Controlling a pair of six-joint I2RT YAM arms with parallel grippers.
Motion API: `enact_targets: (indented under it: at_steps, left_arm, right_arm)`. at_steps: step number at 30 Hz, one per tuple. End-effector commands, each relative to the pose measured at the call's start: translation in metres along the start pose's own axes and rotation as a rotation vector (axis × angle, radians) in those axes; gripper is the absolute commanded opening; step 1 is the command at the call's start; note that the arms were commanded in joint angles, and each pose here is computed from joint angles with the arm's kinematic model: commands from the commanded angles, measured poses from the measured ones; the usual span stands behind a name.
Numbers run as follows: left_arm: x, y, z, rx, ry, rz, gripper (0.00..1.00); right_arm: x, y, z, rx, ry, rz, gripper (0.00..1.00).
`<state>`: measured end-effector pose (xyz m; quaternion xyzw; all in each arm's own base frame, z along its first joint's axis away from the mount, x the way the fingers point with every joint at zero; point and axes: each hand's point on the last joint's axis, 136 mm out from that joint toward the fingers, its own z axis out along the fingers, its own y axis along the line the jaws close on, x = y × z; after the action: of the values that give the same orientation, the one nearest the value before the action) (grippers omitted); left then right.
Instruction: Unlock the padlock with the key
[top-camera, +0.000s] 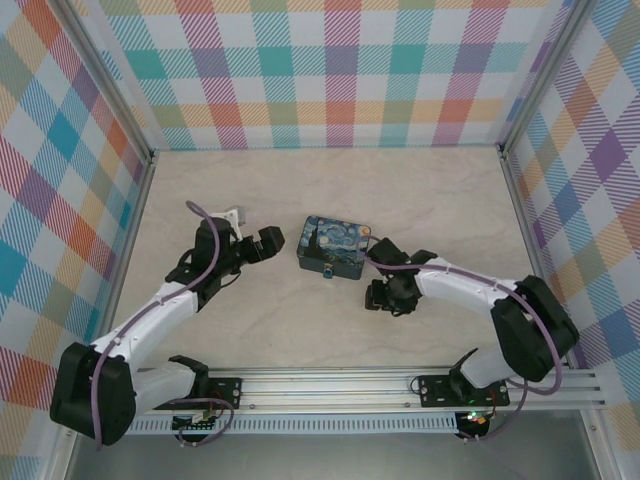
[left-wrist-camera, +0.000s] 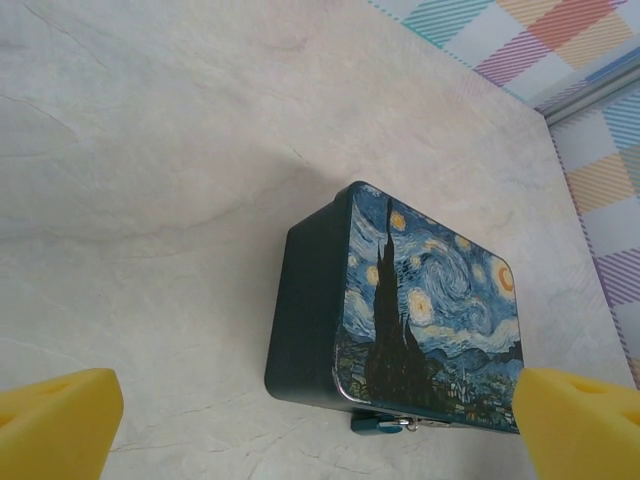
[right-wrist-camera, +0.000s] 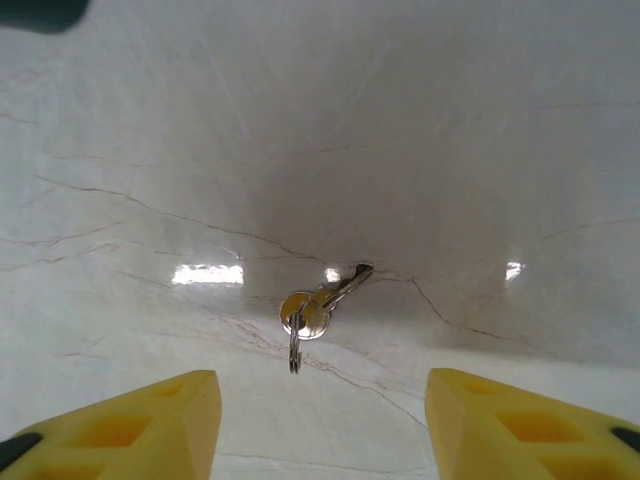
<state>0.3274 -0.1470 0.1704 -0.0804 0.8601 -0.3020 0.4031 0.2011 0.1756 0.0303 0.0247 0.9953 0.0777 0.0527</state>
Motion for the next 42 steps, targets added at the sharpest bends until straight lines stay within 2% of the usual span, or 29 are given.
enact_targets:
  at_steps: [1,8,26,33,42]
  left_arm:
    - [-0.003,0.005,-0.009,-0.015,-0.025,0.016,1.00]
    - [-0.001,0.007,-0.012,-0.006,-0.025,0.009,1.00]
    - [-0.004,0.010,-0.016,-0.016,-0.032,0.005,1.00]
    - [-0.008,0.003,-0.022,0.001,-0.029,0.004,1.00]
    - [-0.004,-0.015,-0.028,0.082,0.026,-0.096,1.00]
  right_arm:
    - [-0.004,-0.001,-0.002,0.071,-0.007,0.008,0.52]
    - [-0.009,0.006,0.006,0.100,-0.001,-0.014,0.36]
    - [0.001,-0.001,0.019,0.151,0.048,-0.075,0.06]
    - [-0.015,0.020,-0.004,0.062,-0.034,-0.296,0.01]
    - [-0.041,0.057,-0.062,-0.024,-0.267,-0.648,0.00]
